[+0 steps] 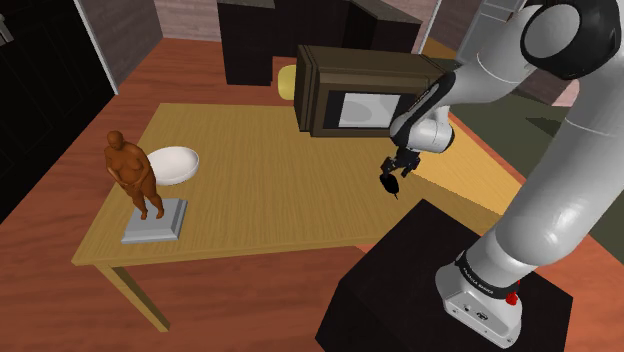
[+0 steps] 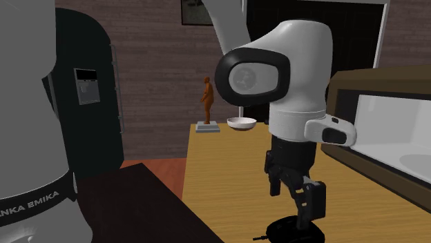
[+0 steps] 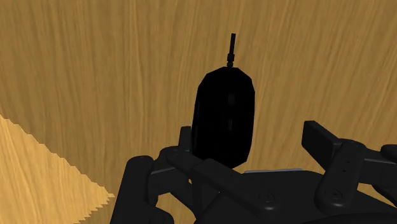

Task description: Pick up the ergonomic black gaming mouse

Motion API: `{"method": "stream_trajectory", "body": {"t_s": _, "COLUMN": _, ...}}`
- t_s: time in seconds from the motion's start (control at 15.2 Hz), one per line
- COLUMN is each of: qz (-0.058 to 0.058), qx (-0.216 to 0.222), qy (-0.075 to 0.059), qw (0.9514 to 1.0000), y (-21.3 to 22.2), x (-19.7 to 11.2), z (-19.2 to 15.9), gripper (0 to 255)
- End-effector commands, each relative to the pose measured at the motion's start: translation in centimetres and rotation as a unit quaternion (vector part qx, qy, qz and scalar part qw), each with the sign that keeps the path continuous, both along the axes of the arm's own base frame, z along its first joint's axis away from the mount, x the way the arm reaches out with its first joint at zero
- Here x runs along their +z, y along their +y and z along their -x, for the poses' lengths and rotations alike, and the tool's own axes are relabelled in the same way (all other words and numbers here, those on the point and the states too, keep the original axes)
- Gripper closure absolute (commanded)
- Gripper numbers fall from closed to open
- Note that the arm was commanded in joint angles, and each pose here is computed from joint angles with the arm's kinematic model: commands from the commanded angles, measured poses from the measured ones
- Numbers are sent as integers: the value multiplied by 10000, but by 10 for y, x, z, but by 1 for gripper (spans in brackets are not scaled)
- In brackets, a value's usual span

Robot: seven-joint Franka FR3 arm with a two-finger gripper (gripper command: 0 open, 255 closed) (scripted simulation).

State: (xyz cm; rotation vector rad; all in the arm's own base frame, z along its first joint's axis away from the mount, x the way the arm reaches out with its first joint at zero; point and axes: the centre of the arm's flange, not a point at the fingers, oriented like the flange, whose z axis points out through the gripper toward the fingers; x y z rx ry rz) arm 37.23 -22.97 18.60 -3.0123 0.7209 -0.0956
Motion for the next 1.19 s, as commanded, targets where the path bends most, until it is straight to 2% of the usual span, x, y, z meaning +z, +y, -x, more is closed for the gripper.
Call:
{"method": "stream_trajectory", "body": {"t_s": 0.0, "qz": -1, "qx": -86, "qy": -29, "qw": 10000, "y": -10, "x": -16, "z": 2, "gripper": 0}}
{"method": "stream_trajectory", "body": {"t_s": 0.53, "qz": -1, "qx": -86, "qy": -29, "qw": 10000, "y": -10, "x": -51, "z": 2, "gripper": 0}}
{"method": "stream_trajectory", "body": {"t_s": 0.59, "qz": -1, "qx": -87, "qy": -29, "qw": 10000, "y": -11, "x": -51, "z": 2, "gripper": 255}}
{"method": "stream_trajectory", "body": {"t_s": 1.12, "qz": -1, "qx": -87, "qy": -29, "qw": 10000, "y": -11, "x": -51, "z": 2, "gripper": 255}}
